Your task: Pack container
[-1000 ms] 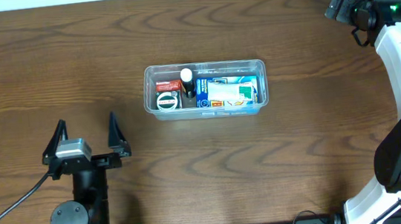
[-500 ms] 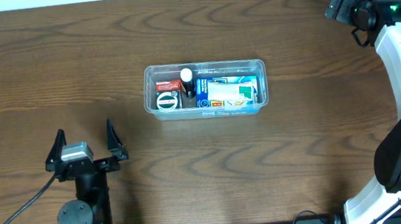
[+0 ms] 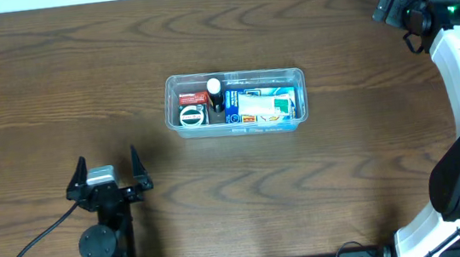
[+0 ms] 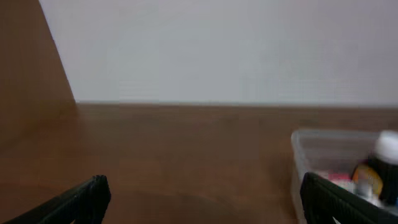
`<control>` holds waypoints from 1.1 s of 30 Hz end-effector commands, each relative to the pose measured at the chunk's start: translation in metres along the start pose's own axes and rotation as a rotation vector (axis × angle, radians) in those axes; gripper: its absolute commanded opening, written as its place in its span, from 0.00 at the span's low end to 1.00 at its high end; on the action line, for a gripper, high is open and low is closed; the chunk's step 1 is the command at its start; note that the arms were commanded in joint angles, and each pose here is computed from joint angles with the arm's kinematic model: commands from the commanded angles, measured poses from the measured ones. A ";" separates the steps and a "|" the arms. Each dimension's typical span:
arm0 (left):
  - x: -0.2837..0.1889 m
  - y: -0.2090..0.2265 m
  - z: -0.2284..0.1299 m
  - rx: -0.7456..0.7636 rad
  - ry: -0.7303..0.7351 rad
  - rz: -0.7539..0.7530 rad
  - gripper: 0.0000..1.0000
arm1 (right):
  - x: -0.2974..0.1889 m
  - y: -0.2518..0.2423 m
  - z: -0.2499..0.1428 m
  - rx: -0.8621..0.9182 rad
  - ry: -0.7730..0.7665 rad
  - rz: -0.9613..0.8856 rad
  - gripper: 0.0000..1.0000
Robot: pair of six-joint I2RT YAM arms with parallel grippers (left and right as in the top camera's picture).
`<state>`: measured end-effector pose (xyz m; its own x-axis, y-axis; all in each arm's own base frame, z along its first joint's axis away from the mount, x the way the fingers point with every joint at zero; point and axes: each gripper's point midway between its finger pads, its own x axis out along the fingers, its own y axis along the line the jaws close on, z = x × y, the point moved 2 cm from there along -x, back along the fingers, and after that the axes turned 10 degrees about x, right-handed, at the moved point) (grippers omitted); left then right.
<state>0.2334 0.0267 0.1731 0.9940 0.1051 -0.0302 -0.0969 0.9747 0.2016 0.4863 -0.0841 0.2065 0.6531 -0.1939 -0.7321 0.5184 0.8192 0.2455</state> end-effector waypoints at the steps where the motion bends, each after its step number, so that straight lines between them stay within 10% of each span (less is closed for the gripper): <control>1: -0.001 -0.002 -0.012 0.034 0.037 -0.008 0.98 | 0.001 -0.001 0.000 0.001 0.000 -0.002 0.99; 33: -0.009 0.003 -0.051 0.035 0.214 0.034 0.98 | 0.001 -0.001 0.000 0.001 0.000 -0.002 0.99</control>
<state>0.2237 0.0309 0.1513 0.9831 0.1391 -0.1192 -0.1107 0.9695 0.2185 0.4862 -0.0841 0.2065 0.6528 -0.1938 -0.7323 0.5184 0.8192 0.2453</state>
